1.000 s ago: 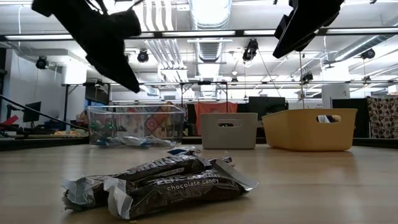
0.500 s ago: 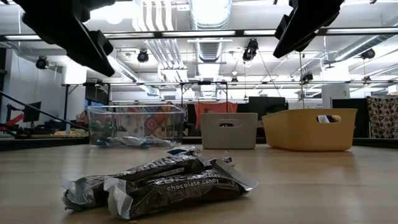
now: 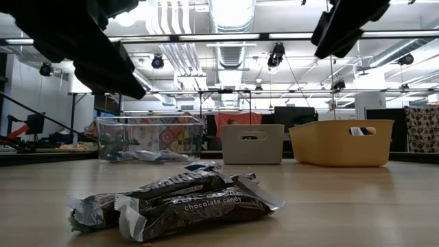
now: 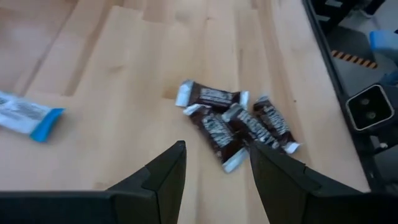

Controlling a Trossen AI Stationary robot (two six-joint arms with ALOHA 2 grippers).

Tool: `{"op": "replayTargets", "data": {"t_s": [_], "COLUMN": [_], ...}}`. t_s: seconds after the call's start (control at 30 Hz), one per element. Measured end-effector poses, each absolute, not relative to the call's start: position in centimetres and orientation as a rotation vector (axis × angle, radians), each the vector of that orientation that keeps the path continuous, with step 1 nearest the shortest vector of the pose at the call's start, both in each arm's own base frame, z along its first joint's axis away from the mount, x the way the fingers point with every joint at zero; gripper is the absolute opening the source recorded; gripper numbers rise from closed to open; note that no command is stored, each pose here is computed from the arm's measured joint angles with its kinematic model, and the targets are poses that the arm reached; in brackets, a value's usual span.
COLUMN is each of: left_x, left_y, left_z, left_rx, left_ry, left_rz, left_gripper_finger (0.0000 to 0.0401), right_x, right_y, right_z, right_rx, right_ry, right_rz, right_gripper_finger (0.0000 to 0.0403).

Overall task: Organize candy in baskets
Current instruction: Put the brown chocolate into the yellow bin

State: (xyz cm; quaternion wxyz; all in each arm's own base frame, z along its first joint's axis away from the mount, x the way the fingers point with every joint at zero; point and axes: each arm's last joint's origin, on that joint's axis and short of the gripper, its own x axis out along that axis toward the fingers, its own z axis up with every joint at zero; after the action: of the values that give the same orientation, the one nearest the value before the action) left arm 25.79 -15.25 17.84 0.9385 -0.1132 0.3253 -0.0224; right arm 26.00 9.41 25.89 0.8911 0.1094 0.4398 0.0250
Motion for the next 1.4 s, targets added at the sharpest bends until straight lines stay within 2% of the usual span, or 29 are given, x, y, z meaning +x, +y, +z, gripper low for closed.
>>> {"op": "replayTargets", "data": {"t_s": [0.23, 0.67, 1.17, 1.27, 1.4], "left_x": [26.6, 31.3, 31.2, 31.1, 30.9], "left_y": [-16.5, -19.6, -19.4, -19.5, -19.5], "left_z": [15.8, 12.8, 10.3, 10.0, 10.1], "left_rx": [-0.26, -0.156, -0.194, -0.173, -0.134], "left_ry": [0.652, 0.74, 0.819, 0.824, 0.827], "left_rz": [-0.029, 0.013, 0.189, 0.193, 0.184], "left_gripper_finger": [0.0162, 0.0162, 0.0161, 0.0144, 0.0087], "right_x": [25.2, 24.1, 24.6, 24.8, 25.0], "right_y": [11.4, 13.5, 14.0, 14.1, 14.3], "right_z": [25.9, 25.9, 24.5, 24.0, 23.3], "right_rx": [0.27, 0.244, 0.219, 0.212, 0.201], "right_ry": [0.932, 0.943, 0.988, 1.004, 1.026], "right_rz": [0.09, 0.157, 0.148, 0.142, 0.135], "right_gripper_finger": [0.0077, 0.0073, 0.0073, 0.0073, 0.0073]}}
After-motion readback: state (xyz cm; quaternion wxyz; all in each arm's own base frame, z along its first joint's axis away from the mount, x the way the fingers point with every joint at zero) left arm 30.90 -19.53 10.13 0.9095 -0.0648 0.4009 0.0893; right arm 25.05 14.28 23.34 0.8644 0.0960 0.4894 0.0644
